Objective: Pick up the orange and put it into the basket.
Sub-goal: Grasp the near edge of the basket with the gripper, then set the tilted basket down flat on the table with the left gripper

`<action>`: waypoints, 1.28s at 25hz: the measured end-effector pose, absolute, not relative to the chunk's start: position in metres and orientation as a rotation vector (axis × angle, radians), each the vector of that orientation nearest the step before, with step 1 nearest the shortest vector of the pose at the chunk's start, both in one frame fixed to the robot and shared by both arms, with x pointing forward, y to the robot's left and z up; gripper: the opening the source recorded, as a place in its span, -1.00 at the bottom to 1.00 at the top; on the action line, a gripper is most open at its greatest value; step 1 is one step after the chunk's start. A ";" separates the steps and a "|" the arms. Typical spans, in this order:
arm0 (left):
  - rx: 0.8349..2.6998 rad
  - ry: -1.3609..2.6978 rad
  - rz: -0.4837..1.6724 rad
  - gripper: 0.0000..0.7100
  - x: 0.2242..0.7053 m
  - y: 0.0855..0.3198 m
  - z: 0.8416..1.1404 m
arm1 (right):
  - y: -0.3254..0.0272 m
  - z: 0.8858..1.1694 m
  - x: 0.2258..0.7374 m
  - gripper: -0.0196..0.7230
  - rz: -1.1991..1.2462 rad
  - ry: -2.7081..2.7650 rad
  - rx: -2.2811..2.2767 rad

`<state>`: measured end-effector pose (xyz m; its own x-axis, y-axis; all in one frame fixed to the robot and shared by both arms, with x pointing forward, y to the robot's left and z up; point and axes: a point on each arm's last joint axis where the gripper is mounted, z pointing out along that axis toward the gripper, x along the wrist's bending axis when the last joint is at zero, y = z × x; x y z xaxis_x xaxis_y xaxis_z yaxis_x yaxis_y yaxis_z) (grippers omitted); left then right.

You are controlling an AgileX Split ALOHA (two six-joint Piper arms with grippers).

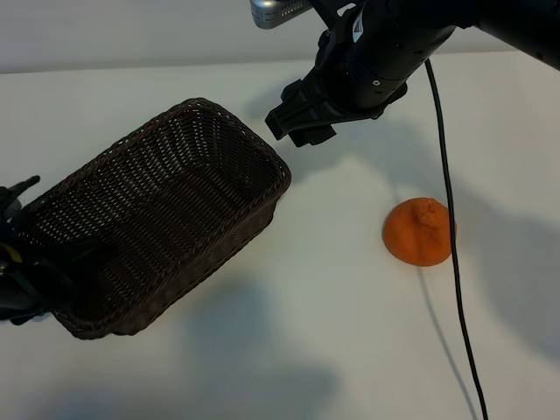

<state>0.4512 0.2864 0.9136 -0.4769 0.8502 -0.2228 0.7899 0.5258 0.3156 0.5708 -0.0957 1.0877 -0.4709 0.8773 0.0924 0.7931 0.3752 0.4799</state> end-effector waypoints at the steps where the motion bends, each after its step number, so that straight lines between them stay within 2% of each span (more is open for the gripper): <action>1: 1.352 2.421 0.238 -0.12 0.452 0.286 0.912 | -0.096 1.088 0.571 0.66 0.702 2.453 1.507; 3: 1.296 2.423 0.234 -0.38 0.454 0.286 0.913 | -0.096 1.087 0.571 0.66 0.698 2.456 1.507; 6: 1.274 2.402 0.246 -0.47 0.456 0.285 0.914 | -0.096 1.088 0.571 0.66 0.698 2.455 1.509; 16: 1.301 2.356 0.270 -0.50 0.458 0.285 0.917 | -0.096 1.087 0.570 0.66 0.696 2.457 1.510; 27: 1.492 2.210 0.323 -0.56 0.452 0.284 0.953 | -0.096 1.087 0.570 0.66 0.695 2.457 1.508; 32: 1.510 2.150 0.287 -0.56 0.459 0.279 0.964 | -0.096 1.087 0.570 0.66 0.694 2.458 1.510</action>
